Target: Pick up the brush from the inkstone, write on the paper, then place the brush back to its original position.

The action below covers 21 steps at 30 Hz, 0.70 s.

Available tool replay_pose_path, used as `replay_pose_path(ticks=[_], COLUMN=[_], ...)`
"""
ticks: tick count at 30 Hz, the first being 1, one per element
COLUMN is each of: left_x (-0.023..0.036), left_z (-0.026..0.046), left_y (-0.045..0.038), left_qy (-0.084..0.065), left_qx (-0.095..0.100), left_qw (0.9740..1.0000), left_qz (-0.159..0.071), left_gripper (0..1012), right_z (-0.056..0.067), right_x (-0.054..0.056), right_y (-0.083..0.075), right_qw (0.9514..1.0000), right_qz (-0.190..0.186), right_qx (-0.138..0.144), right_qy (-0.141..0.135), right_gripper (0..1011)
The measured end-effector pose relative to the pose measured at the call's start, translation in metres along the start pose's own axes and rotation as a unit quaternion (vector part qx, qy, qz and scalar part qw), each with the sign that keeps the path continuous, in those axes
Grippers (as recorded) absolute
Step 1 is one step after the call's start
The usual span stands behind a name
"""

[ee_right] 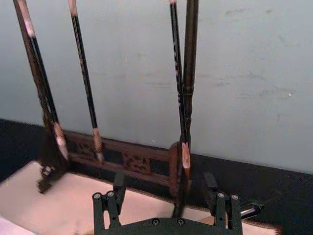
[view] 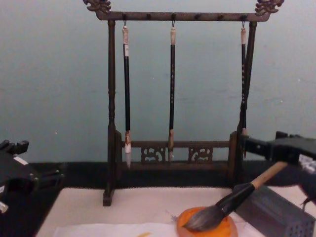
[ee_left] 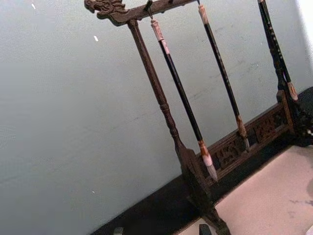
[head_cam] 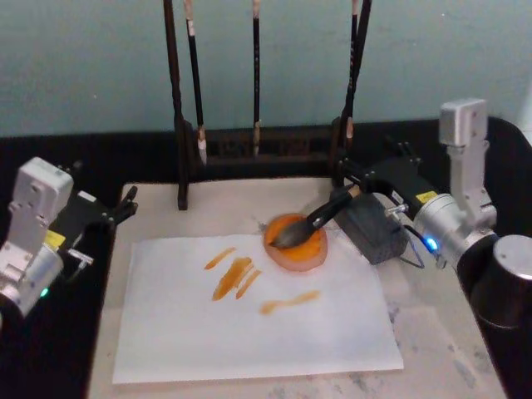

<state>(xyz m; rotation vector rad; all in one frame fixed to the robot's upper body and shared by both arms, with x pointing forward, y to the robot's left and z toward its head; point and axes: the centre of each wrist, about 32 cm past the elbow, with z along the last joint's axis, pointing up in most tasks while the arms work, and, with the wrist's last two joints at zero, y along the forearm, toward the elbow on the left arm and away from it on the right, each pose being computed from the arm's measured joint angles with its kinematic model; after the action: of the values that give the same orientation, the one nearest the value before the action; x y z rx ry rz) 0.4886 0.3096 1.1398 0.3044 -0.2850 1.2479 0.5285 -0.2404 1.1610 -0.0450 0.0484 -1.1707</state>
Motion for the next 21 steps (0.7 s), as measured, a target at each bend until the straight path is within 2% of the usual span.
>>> replay_pose_path(ticks=[4, 11, 21], left_x=[0.0, 0.0, 0.0], left_z=[0.0, 0.0, 0.0], left_y=[0.0, 0.0, 0.0], left_qy=[0.0, 0.0, 0.0], left_qx=[0.0, 0.0, 0.0], left_qw=[1.0, 1.0, 1.0], left_qz=[0.0, 0.0, 0.0], left_gripper=[1001, 1001, 1001], right_z=[-0.003, -0.008, -0.008], right_x=[-0.002, -0.003, -0.003], right_y=[0.006, 0.012, 0.012], right_qw=[0.9998, 0.9996, 0.9996], right_qz=[-0.009, -0.018, -0.018], right_qx=[-0.006, -0.004, -0.002], right_qy=[-0.016, -0.02, -0.019], right_gripper=[1000, 1000, 1000])
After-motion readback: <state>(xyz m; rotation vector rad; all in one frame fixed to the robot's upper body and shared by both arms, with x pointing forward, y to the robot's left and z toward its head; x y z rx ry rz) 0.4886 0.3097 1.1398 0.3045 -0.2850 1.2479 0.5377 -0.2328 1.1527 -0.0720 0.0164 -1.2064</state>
